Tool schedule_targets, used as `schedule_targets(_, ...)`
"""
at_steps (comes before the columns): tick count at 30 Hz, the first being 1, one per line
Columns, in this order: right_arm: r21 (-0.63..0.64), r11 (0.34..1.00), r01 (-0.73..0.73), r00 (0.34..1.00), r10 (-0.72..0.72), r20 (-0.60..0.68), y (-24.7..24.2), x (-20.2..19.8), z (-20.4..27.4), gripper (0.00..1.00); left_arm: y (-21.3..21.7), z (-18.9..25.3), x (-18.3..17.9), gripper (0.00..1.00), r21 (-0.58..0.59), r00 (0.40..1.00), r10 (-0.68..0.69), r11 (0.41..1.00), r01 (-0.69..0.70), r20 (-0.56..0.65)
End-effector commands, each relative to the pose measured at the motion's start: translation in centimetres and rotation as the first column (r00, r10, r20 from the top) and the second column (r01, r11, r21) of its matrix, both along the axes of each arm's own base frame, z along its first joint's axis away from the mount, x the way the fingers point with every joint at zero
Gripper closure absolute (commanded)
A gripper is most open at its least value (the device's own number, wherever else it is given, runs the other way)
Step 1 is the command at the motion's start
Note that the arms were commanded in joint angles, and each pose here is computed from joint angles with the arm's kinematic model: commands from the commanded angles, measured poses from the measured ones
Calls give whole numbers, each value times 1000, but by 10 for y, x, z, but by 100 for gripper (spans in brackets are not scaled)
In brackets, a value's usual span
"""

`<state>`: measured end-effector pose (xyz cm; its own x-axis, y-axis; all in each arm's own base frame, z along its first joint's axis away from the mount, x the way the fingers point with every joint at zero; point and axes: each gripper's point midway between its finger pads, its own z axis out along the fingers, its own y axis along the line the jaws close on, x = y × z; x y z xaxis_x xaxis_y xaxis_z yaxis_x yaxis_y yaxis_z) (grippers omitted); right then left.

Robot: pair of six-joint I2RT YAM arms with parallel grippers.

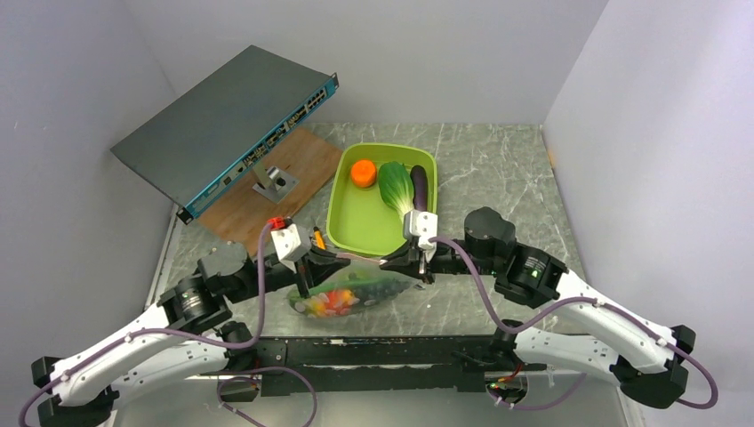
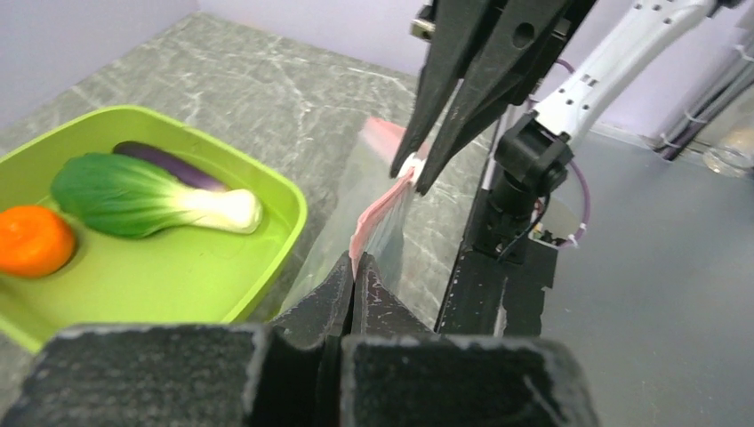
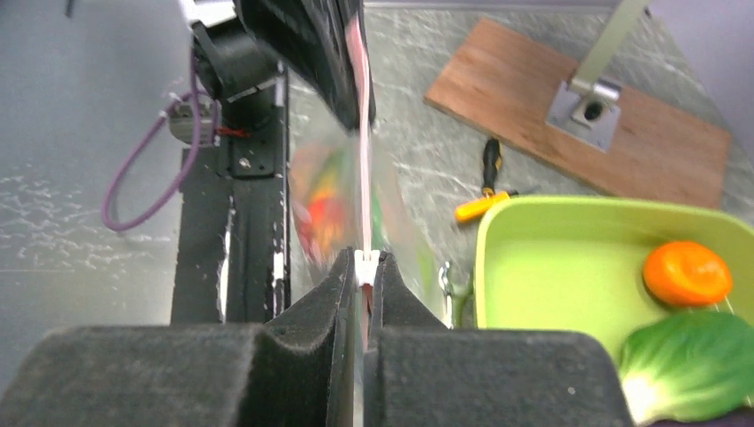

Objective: Place the food in the zip-top bag and seal the zipper
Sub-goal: Zip the zipper food storage bag at the center of the board.

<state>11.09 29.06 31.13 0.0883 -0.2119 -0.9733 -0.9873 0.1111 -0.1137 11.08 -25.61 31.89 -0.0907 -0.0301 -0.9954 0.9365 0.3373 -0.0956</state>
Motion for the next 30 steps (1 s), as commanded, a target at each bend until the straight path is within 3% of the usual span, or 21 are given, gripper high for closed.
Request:
schedule_targets(1,-47,990,132,991,-131,22,-31,10,-9,100,47,32,28,100,-54,964,265,963,-264,22)
schedule_targets(7,-64,979,196,981,-196,9,-50,9,-20,100,101,46,45,100,-114,866,499,862,-494,15)
schedule_targets(19,-89,957,276,960,-278,-17,-72,9,-27,100,136,51,45,100,-144,805,593,798,-585,13)
schedule_targets(28,-104,961,257,963,-263,-52,-67,6,-34,100,122,49,44,100,-126,835,550,829,-545,11)
schedule_targets(29,-105,960,258,963,-265,-55,-66,7,-33,99,120,49,44,100,-125,839,544,833,-539,10)
schedule_targets(30,-105,960,259,962,-266,-59,-64,8,-33,89,118,49,44,100,-123,844,537,838,-532,10)
